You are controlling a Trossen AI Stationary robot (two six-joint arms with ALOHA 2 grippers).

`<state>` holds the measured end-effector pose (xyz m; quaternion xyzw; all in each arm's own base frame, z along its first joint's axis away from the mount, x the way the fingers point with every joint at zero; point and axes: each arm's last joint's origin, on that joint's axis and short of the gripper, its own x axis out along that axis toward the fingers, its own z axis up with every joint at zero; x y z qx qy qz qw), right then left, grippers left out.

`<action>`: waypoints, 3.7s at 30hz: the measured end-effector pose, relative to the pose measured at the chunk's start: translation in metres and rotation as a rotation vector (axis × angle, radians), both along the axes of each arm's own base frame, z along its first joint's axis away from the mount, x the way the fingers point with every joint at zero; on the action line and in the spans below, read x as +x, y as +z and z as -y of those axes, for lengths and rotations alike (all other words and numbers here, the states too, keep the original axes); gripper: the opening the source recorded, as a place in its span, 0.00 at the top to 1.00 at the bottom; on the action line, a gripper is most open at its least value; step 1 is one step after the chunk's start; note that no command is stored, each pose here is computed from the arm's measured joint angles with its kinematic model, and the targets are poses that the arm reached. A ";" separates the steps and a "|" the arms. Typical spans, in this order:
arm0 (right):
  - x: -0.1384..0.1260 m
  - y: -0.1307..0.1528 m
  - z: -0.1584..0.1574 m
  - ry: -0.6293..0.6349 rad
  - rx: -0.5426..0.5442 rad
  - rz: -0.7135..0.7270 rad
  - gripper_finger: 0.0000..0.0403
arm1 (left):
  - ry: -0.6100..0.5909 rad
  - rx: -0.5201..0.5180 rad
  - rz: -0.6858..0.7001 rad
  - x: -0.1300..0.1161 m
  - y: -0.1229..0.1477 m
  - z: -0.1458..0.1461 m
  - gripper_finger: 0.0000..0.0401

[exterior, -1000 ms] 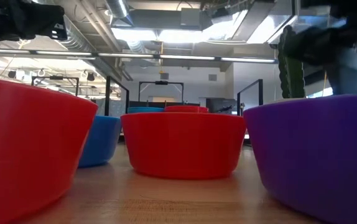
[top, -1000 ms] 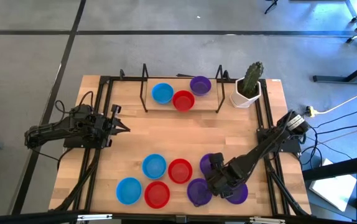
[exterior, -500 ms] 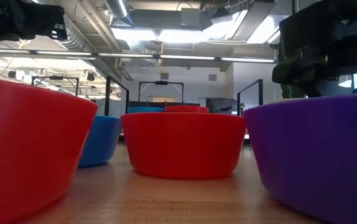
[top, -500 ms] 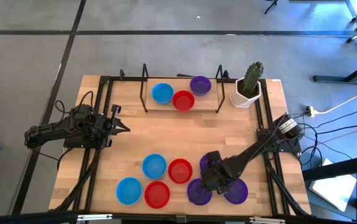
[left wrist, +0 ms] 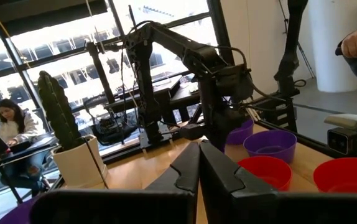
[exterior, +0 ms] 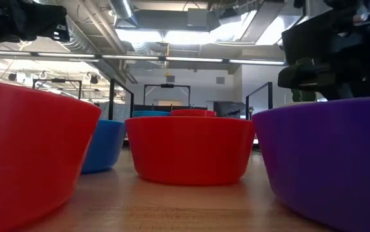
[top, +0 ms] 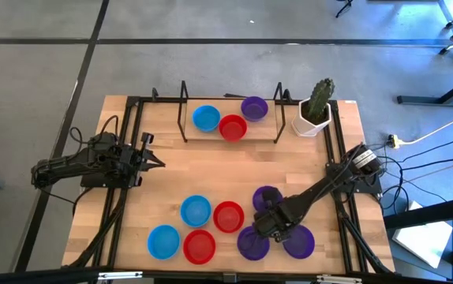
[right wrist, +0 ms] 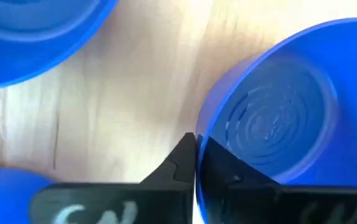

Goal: Pick & Place Mini bowls
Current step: Stack the purple bowl on the purple bowl on the shelf

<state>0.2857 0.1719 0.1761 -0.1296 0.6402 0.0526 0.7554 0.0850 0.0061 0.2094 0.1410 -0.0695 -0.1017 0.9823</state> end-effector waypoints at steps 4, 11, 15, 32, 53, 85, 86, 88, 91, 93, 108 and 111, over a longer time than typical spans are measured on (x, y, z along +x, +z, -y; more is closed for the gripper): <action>0.000 0.001 0.005 0.034 -0.025 -0.018 0.96 | 0.000 0.000 0.000 0.000 0.000 0.000 0.99; -0.014 0.035 0.015 0.086 -0.224 0.095 0.99 | 0.001 0.002 0.001 0.000 0.000 0.000 0.98; -0.032 0.074 0.018 0.134 -0.168 0.286 0.99 | 0.001 0.002 0.001 0.000 0.000 0.000 0.99; -0.150 0.079 0.113 0.182 0.095 1.113 0.99 | 0.000 0.002 0.001 0.000 0.000 0.000 0.99; -0.177 0.020 0.143 0.121 0.128 1.262 0.99 | 0.001 0.010 0.002 0.000 0.000 0.000 0.98; -0.065 0.168 0.164 -0.201 -0.365 0.932 0.99 | 0.003 0.020 0.005 0.000 0.000 0.000 0.99; -0.054 0.174 0.170 -0.212 -0.386 0.863 0.99 | 0.002 0.021 0.006 0.000 0.000 0.000 0.99; -0.031 0.190 0.183 -0.244 -0.418 0.768 0.99 | 0.003 0.021 0.005 0.000 0.000 0.000 0.99; -0.003 0.200 0.210 -0.279 -0.446 0.566 0.99 | 0.003 0.026 0.006 0.000 0.000 0.000 0.99; 0.014 0.202 0.232 -0.294 -0.411 0.468 0.99 | 0.003 0.026 0.006 0.000 0.000 0.000 0.98; 0.049 0.138 0.364 -0.314 -0.200 0.075 0.99 | 0.004 0.029 0.007 0.000 0.000 0.000 0.99; 0.049 0.131 0.371 -0.316 -0.193 0.054 0.99 | 0.004 0.028 0.006 0.000 0.000 0.000 0.99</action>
